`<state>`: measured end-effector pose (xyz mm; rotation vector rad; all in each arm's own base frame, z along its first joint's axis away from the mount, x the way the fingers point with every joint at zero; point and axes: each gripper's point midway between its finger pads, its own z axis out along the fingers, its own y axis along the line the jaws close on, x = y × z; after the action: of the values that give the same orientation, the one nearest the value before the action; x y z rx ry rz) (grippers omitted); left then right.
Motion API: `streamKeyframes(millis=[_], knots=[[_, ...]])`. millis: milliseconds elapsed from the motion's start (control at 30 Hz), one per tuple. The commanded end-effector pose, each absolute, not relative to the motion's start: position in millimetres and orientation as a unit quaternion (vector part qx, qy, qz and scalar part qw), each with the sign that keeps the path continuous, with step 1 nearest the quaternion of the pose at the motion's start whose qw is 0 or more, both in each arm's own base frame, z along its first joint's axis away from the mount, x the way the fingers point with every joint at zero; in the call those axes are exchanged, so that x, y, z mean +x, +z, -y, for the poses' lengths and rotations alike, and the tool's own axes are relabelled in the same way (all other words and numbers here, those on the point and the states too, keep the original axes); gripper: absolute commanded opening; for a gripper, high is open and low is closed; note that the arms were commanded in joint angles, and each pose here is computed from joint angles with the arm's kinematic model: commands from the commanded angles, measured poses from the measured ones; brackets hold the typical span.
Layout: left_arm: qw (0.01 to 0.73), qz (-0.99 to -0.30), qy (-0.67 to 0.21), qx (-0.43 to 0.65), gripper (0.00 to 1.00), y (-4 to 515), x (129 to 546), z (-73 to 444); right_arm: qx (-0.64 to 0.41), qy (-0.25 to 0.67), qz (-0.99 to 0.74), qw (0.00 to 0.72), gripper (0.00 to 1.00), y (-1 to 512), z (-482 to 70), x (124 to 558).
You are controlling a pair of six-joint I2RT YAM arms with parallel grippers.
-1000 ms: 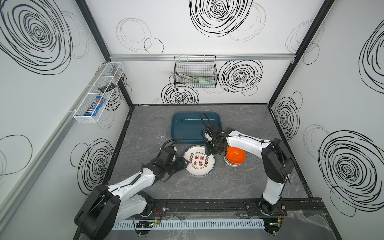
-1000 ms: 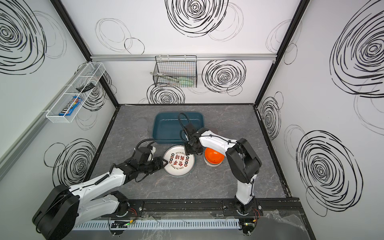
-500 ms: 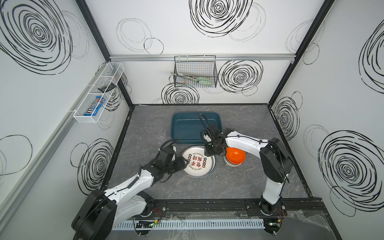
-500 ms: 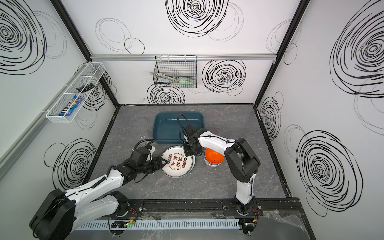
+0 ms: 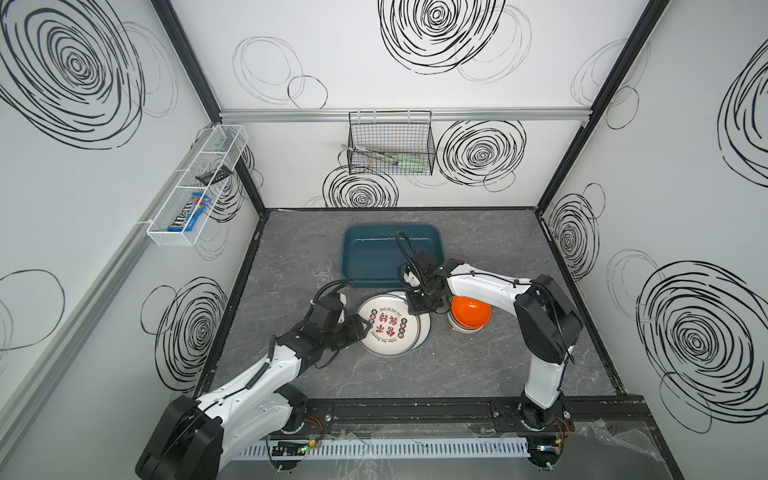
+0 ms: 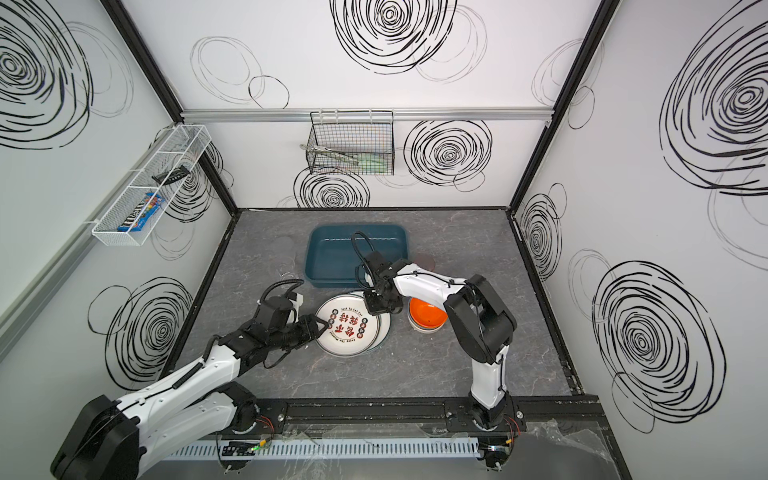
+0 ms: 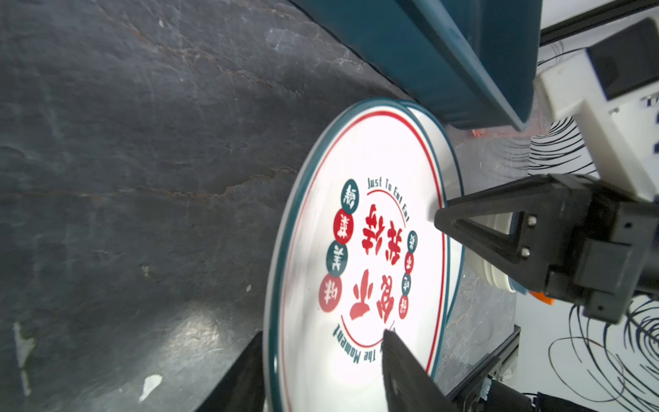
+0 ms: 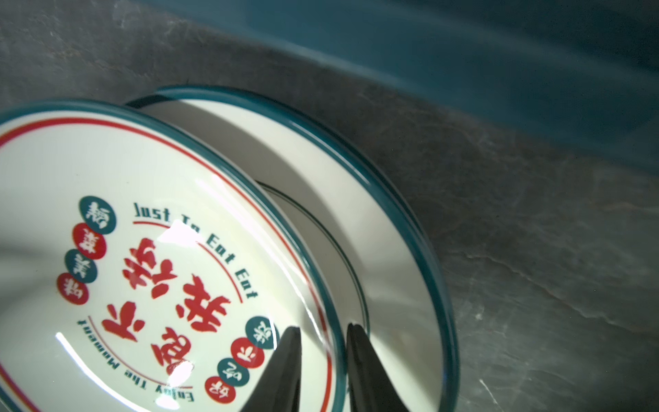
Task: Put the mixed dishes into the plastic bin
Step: 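Pinch the top printed plate rim with the right gripper and tilt it up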
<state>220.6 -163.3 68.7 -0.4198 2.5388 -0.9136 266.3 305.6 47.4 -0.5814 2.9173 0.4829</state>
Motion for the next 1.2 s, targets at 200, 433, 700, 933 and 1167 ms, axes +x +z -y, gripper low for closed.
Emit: streamKeyframes(millis=[200, 433, 700, 933, 1167], knots=[[0.210, -0.909, -0.322, -0.160, 0.30, 68, 217, 153, -0.207, 0.182, -0.960, 0.051, 0.23, 45, -317, 255], [0.216, -0.907, -0.325, -0.159, 0.14, 74, 218, 151, -0.207, 0.185, -0.959, 0.058, 0.24, 51, -318, 257], [0.230, -0.898, -0.343, -0.155, 0.00, 95, 221, 152, -0.198, 0.203, -0.955, 0.092, 0.35, 79, -316, 269], [0.244, -0.887, -0.363, -0.147, 0.00, 119, 224, 153, -0.191, 0.254, -0.939, 0.128, 0.36, 121, -313, 276], [0.261, -0.872, -0.388, -0.146, 0.00, 145, 227, 154, -0.161, 0.320, -0.920, 0.156, 0.43, 159, -298, 283]])
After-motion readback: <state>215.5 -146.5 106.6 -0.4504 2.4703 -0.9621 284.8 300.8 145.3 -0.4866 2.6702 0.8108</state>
